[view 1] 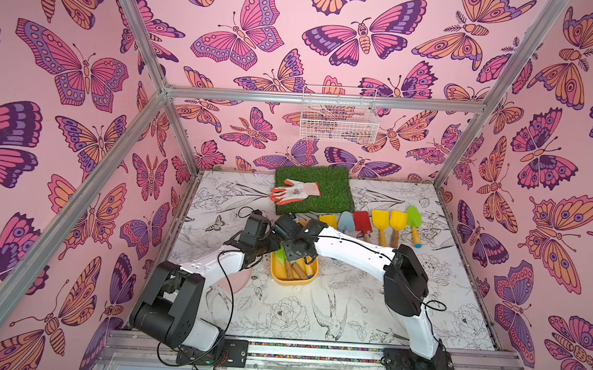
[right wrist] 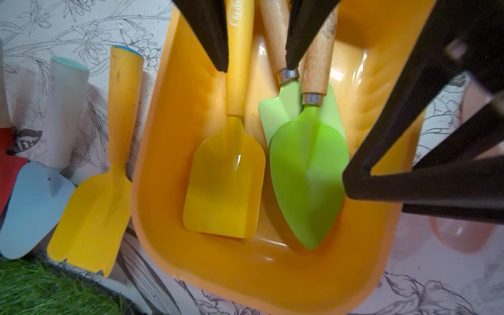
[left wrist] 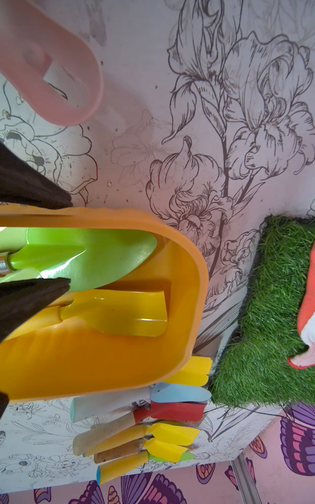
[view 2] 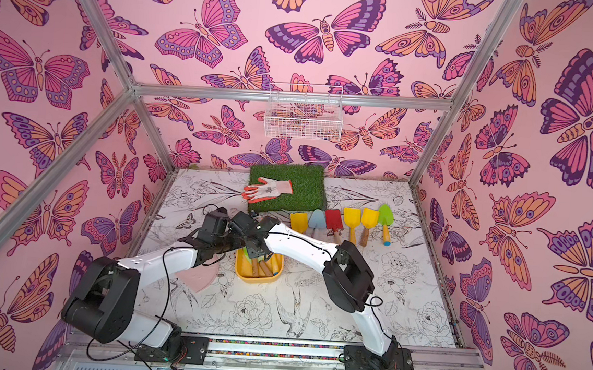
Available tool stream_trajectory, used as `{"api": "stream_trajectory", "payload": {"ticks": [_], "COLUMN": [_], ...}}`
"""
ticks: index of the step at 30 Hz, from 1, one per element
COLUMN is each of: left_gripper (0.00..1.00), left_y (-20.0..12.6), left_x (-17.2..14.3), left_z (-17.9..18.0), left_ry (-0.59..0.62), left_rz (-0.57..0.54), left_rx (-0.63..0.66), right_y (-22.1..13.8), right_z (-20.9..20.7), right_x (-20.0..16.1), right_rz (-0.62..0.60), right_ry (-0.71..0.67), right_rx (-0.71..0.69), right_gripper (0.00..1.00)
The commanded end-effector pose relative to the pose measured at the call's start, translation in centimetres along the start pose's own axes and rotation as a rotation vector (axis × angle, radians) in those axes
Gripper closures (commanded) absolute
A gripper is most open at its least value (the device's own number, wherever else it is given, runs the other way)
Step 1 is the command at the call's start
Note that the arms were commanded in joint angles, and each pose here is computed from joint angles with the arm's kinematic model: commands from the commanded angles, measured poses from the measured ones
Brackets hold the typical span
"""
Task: Take the shovel out of the storage box
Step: Pick up the shovel from the storage box.
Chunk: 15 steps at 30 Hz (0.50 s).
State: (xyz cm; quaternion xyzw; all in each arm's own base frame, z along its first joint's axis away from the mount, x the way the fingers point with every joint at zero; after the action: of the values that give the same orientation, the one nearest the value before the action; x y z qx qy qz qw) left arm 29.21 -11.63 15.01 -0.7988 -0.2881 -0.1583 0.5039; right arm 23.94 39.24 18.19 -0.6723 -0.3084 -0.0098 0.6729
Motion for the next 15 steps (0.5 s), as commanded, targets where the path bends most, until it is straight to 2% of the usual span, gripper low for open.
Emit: {"api": "stream_trajectory", "payload": {"ticks": [1,15], "left_gripper": [0.53,0.53], "left_y": [0.1,0.5], "left_x": [-0.5,-0.7], "left_z": [0.1,0.2], "left_ry": [0.016,0.013], "left_rz": [0.024,0.040], "left_rx": [0.000,0.005], "right_y": [0.9,3.8], "right_z": [-0.2,-0.9], "right_x": [-0.4,-0.7], "right_rz": [0.054,0.121], "right_ry": [-0.029,0.017], "right_rx": [-0.077,-0.114], "right_gripper": [0.61,0.63]}}
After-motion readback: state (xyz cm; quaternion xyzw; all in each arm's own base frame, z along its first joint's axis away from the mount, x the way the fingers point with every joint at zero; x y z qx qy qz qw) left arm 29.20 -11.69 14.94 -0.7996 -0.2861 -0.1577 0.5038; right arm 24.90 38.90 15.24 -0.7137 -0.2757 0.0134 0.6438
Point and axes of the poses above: each gripper's point midway between its finger pads, its own y axis out along the fingers, its own z axis along the line the jaws close on, x = y × z, the point moved 10 cm from there along -y, back along the fingers, and after that the axes turned 2 degrees about y, right-handed, at the moved point
